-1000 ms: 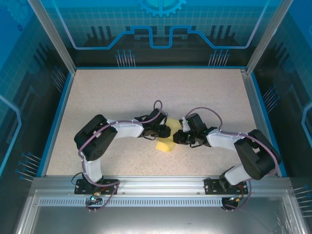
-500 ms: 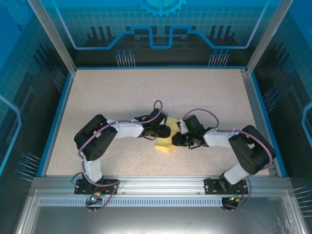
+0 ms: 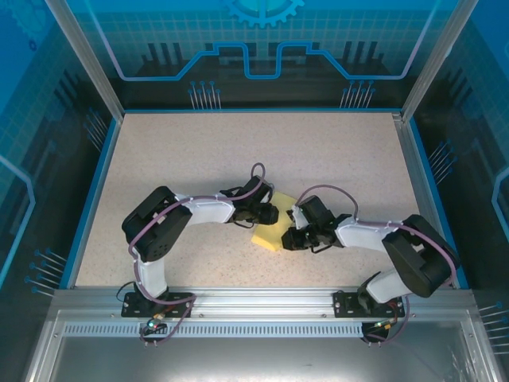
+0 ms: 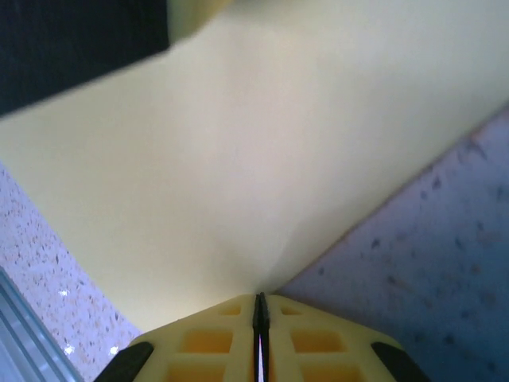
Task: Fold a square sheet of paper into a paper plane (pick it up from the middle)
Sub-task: Fold the square sheet of paper in half at the center of the table.
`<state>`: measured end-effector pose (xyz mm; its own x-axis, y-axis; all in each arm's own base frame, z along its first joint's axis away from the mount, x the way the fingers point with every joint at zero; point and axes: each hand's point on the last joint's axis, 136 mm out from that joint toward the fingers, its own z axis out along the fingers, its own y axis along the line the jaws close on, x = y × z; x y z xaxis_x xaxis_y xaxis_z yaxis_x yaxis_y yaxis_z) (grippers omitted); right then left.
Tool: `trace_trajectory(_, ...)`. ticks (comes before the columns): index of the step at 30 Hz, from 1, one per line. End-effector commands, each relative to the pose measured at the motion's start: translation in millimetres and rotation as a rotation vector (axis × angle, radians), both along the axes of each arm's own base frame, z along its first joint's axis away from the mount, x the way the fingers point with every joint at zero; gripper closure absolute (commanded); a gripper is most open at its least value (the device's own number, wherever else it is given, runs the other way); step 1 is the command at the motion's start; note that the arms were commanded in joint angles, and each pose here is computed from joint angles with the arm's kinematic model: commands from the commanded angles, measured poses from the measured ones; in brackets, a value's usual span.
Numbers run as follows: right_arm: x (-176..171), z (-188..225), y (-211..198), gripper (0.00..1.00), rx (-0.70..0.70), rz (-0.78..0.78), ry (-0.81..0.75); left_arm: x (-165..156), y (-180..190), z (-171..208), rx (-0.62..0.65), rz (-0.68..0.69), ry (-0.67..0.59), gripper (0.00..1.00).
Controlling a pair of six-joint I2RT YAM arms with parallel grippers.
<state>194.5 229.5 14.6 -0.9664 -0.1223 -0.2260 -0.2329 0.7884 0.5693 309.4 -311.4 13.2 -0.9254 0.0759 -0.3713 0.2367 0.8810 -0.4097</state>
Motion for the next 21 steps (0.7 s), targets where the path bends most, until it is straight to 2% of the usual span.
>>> trace_trajectory(1, -0.5, 14.3, 3.2, 0.89, 0.046, -0.071, 0.004, -47.5, 51.7, -69.3, 0.231, -0.004, 0.220, 0.68)
trace_trajectory(4, 16.5, 26.6, 2.4, 0.89, 0.104, -0.204, -0.044, -47.5, 51.1, -68.3, 0.229, -0.005, 0.221, 0.68)
trace_trajectory(7, 27.7, 36.1, 7.2, 0.89, 0.159, -0.270, -0.068, -47.2, 50.5, -68.5, 0.227, -0.008, 0.220, 0.68)
trace_trajectory(21, 16.9, -0.6, 29.0, 0.88, 0.128, -0.178, 0.014, -50.4, 51.8, -72.9, 0.225, -0.012, 0.226, 0.68)
